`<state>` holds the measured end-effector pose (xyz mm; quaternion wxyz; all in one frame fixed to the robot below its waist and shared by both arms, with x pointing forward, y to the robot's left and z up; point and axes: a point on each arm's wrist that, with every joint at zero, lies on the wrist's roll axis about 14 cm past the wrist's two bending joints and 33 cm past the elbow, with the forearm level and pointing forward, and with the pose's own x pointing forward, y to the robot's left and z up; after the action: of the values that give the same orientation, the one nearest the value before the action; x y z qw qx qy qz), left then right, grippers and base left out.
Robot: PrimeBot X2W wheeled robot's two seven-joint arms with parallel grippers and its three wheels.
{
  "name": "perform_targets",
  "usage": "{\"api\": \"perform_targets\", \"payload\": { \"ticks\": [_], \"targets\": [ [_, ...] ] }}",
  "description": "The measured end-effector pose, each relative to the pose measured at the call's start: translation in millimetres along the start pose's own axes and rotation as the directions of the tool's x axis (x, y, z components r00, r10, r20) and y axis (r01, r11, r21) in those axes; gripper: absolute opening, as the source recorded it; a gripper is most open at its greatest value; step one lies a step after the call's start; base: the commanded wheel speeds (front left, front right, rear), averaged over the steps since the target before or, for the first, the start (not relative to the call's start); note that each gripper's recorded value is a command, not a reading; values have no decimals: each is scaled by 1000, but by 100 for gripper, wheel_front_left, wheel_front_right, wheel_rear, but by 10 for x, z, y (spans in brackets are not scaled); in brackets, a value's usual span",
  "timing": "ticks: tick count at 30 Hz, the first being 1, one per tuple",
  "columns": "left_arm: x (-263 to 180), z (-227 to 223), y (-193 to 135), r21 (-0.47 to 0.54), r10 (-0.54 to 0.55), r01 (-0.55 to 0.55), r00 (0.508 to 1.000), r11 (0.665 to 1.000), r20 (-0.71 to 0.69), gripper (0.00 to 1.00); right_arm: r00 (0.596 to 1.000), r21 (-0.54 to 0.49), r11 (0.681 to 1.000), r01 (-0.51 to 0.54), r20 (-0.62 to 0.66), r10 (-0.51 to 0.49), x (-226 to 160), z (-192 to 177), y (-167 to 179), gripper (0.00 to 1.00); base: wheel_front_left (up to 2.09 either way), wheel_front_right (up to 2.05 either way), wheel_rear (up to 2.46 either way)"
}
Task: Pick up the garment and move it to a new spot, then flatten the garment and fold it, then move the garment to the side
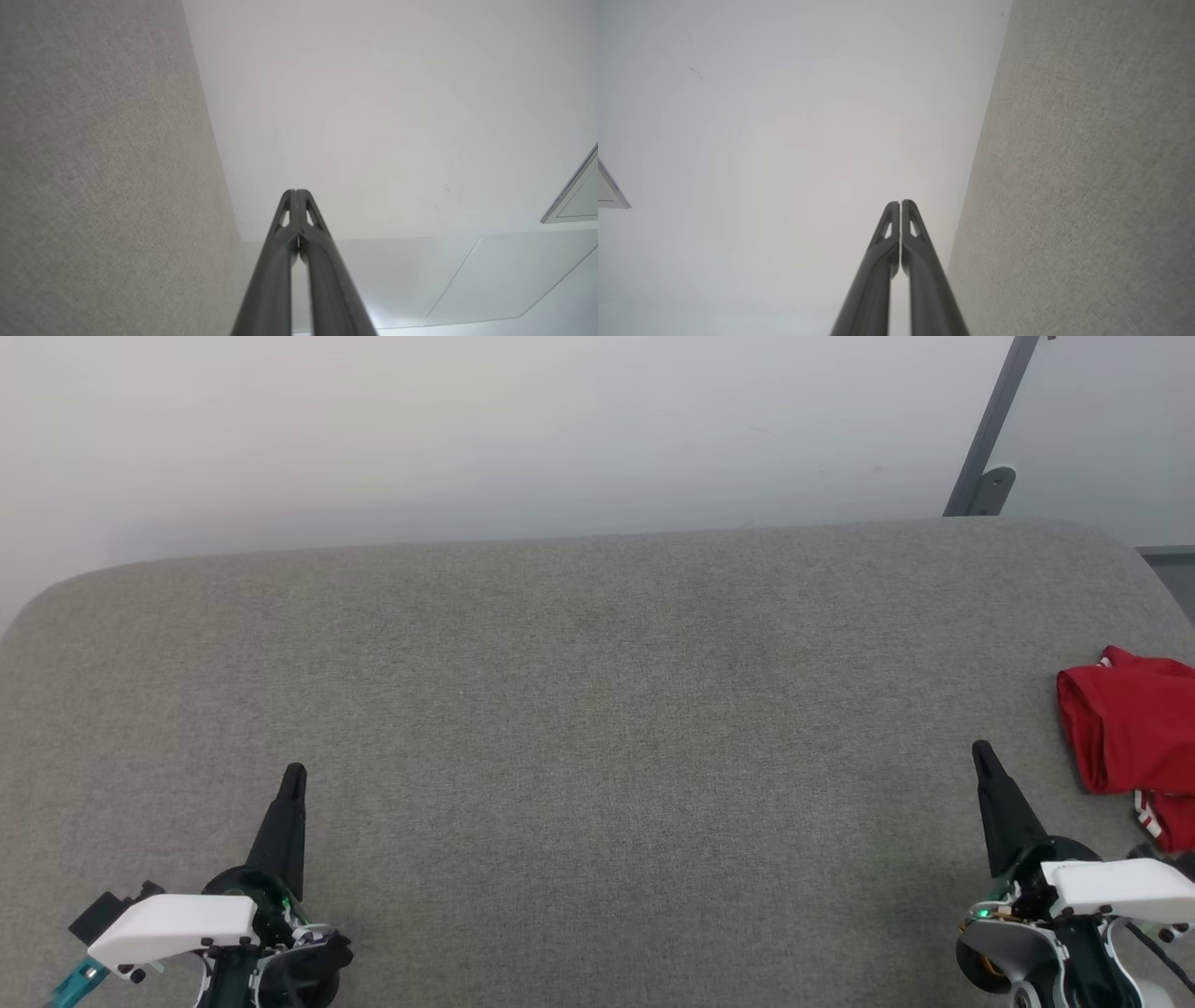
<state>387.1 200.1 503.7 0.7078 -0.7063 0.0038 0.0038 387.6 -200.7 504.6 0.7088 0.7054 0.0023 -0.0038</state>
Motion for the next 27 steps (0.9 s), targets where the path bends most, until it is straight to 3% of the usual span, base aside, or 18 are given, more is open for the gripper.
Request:
{"api": "perform_targets", "payload": {
  "ticks": [27],
  "targets": [
    [4, -1, -5, -5, -2, 2, 1000, 1000, 0, 0, 1000, 6, 1000, -3, -2, 3, 8, -4, 12, 0, 0, 0, 0]
  ]
}}
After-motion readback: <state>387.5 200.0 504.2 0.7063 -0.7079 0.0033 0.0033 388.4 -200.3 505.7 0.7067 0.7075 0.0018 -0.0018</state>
